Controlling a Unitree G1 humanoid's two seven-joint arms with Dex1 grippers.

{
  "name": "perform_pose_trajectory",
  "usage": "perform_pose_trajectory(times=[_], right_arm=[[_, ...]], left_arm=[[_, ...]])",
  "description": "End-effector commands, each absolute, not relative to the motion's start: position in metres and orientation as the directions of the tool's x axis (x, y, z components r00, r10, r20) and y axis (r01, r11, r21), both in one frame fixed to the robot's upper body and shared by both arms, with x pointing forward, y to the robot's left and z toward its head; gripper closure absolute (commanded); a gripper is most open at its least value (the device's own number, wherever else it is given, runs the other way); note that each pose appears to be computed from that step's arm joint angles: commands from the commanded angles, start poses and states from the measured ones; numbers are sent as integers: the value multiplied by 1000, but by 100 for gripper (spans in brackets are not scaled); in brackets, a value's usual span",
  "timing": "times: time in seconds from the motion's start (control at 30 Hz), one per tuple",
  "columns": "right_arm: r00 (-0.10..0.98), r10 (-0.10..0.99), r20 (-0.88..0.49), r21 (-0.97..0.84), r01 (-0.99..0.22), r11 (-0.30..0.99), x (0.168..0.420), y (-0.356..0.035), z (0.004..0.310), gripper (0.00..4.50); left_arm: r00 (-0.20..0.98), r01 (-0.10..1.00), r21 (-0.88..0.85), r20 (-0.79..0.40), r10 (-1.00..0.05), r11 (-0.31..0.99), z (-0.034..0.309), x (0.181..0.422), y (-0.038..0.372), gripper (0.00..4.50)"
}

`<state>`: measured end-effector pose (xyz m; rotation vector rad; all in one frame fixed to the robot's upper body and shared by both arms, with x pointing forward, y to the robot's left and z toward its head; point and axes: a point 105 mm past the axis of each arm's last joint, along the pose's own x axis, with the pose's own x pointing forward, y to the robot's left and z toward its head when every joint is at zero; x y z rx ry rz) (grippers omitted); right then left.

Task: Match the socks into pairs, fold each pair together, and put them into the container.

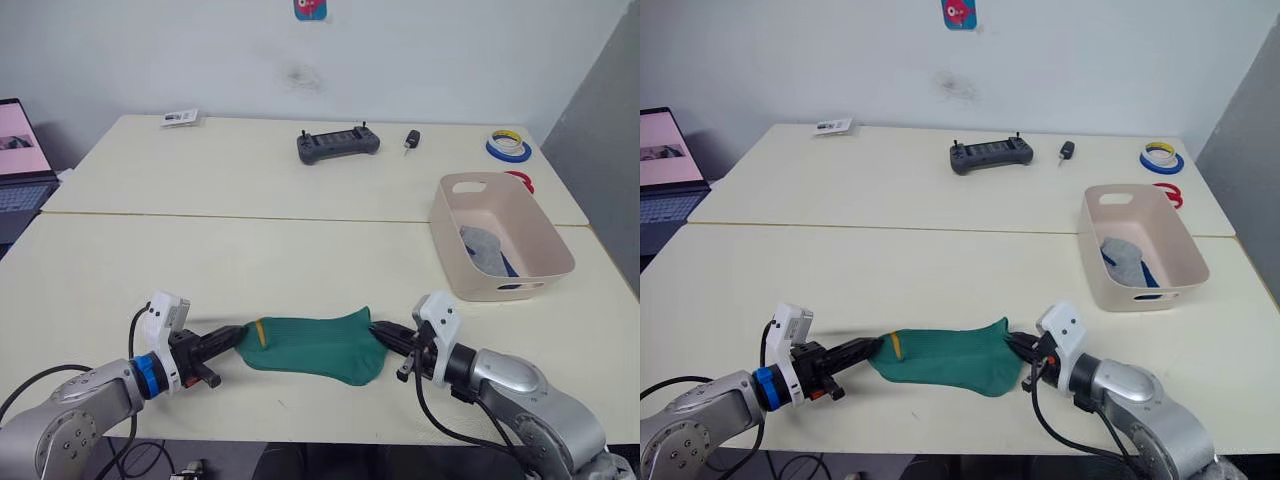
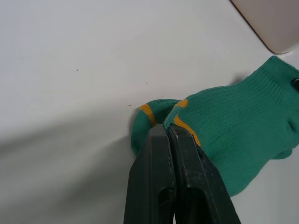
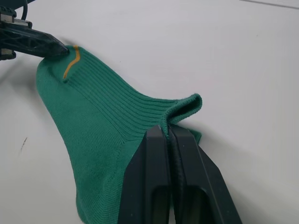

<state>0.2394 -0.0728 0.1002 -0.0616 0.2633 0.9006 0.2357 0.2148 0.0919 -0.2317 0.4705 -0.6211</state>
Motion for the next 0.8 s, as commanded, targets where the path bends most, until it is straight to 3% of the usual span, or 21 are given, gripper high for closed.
perform_pose_trajectory(times=[0.03,0.37,0.5,0.8], right_arm=[[592,755,-281,29,-782,623,242,-74,95,450],[551,757,-350,38,-799,600,237,-71,81,450],[552,765,-333,50,-800,599,237,-72,87,351],[514,805,-298,17,-840,542,231,-75,106,30]], left_arm=[[722,485,-337,-367,-587,807,89,239,214,449],[728,491,-281,-388,-566,825,85,247,212,449],[727,503,-273,-379,-572,820,88,245,214,450],[770,542,-161,-298,-564,825,111,237,223,169]])
